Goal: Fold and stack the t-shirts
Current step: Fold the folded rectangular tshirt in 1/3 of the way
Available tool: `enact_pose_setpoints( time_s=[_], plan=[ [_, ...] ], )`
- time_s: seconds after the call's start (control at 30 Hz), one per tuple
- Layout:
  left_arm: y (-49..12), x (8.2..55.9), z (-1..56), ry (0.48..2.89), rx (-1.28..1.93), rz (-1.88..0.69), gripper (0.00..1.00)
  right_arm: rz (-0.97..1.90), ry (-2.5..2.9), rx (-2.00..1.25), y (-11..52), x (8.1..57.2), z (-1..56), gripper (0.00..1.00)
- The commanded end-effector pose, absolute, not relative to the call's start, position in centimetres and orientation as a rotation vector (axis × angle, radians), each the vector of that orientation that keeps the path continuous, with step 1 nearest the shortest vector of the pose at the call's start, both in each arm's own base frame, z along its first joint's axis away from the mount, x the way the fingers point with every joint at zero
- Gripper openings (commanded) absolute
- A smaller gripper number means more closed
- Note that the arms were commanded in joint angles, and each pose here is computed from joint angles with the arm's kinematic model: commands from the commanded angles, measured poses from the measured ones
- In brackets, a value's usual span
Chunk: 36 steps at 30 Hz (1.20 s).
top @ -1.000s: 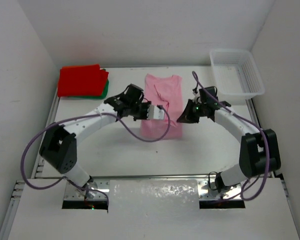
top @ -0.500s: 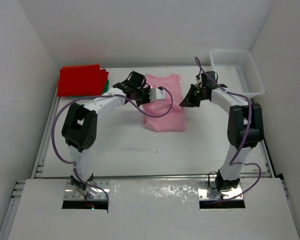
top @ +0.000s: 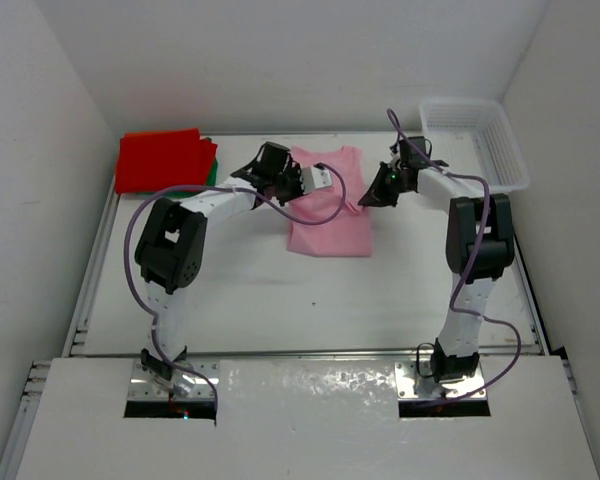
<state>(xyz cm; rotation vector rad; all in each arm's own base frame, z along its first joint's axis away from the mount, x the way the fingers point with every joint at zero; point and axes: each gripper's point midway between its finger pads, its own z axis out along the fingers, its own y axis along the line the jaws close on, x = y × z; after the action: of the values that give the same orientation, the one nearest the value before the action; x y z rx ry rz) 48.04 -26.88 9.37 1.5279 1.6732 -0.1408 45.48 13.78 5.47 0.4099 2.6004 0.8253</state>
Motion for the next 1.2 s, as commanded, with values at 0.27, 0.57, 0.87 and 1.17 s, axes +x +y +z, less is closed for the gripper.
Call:
enact_pose_setpoints(
  time_s=[0.27, 0.57, 0.87, 1.17],
  plan=[
    [-25.9, 53.1, 9.0, 1.761, 1.251, -0.007, 0.48, 0.677, 2.496, 0.476, 9.7, 51.9, 4.7, 0.2],
    [-23.7, 58.0, 18.0, 1.917, 0.97, -0.138, 0.58, 0.434, 2.328, 0.143, 6.9, 53.4, 12.4, 0.27],
    [-25.5, 38.7, 13.0, 2.176, 1.067, -0.878, 0.6, 0.794, 2.227, -0.167, 17.5, 50.5, 13.8, 0.34],
    [-26.4, 38.5, 8.5, 2.211, 0.845, -0.903, 0.64, 1.075, 2.304, -0.219, 23.4, 47.9, 10.5, 0.08]
  ],
)
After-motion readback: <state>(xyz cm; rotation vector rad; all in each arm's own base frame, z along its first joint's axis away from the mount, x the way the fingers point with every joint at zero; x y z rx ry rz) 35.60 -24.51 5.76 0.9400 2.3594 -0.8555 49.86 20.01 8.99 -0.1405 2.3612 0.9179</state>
